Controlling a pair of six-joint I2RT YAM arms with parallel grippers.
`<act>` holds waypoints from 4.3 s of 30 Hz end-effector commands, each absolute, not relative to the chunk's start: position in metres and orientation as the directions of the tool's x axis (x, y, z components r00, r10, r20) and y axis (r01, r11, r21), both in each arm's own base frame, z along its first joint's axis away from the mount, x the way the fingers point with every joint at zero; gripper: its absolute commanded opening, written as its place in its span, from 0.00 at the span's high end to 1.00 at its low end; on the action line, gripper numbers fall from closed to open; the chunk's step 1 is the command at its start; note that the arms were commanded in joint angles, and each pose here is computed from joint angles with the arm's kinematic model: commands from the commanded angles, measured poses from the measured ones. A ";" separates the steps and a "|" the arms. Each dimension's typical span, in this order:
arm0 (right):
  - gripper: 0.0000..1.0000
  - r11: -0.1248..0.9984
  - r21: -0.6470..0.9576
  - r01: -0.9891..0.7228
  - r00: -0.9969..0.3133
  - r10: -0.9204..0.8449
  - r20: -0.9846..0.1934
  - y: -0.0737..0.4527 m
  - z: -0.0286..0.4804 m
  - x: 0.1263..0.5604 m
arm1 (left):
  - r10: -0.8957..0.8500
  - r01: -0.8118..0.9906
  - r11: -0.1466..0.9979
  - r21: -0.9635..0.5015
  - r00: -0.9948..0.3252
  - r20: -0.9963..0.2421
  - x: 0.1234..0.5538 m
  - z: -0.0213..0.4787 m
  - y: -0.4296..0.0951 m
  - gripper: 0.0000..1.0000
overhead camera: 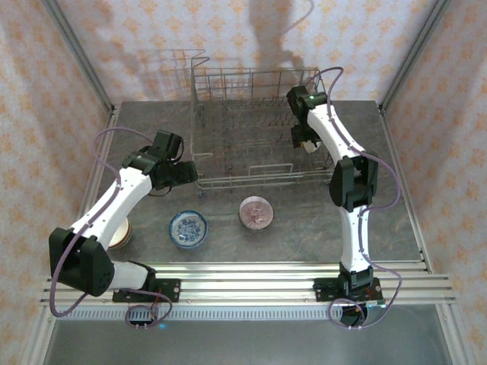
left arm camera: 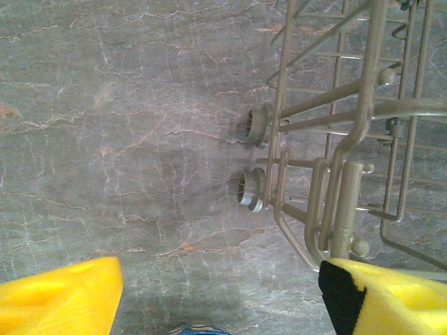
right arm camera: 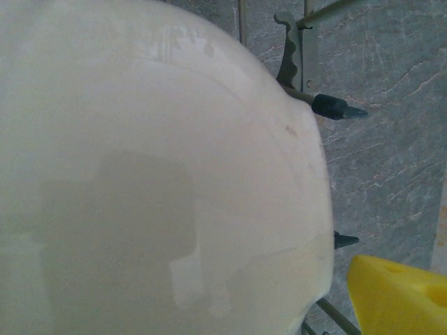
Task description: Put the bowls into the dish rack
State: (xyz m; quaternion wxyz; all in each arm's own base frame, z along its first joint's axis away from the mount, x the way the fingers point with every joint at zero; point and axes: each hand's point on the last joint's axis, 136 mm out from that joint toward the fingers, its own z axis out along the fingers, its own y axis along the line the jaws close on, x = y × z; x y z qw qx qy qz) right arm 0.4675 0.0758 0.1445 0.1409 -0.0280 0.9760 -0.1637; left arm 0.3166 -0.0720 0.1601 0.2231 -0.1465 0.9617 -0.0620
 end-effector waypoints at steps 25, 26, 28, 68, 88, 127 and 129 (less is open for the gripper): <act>0.03 0.983 -0.098 -0.158 -0.837 -0.186 -0.515 0.164 0.192 0.484 | -0.232 -0.150 0.960 -0.238 -0.902 -0.364 0.329 0.145 -0.113 0.22; 0.03 0.980 -0.125 -0.154 -0.828 -0.197 -0.525 0.162 0.194 0.486 | -0.230 -0.150 0.960 -0.237 -0.903 -0.363 0.329 0.144 -0.113 0.21; 0.03 0.967 -0.202 -0.154 -0.806 -0.241 -0.541 0.161 0.199 0.491 | -0.227 -0.147 0.960 -0.237 -0.906 -0.359 0.330 0.142 -0.115 0.22; 0.11 0.989 -0.138 -0.044 -0.838 -0.112 -0.534 0.125 0.250 0.452 | -0.257 -0.134 0.954 -0.268 -0.827 -0.500 0.331 0.204 -0.110 0.22; 0.31 0.997 -0.076 0.022 -0.852 -0.021 -0.523 0.082 0.248 0.334 | -0.142 -0.024 0.969 -0.245 -0.868 -0.476 0.252 0.189 -0.202 0.30; 0.42 0.995 -0.080 0.056 -0.819 0.000 -0.574 0.044 0.231 0.246 | -0.361 -0.296 0.929 -0.223 -0.858 -0.365 0.250 0.075 -0.269 0.66; 0.42 0.995 -0.084 0.055 -0.821 -0.003 -0.571 0.044 0.228 0.246 | -0.356 -0.291 0.931 -0.221 -0.860 -0.365 0.250 0.077 -0.269 0.68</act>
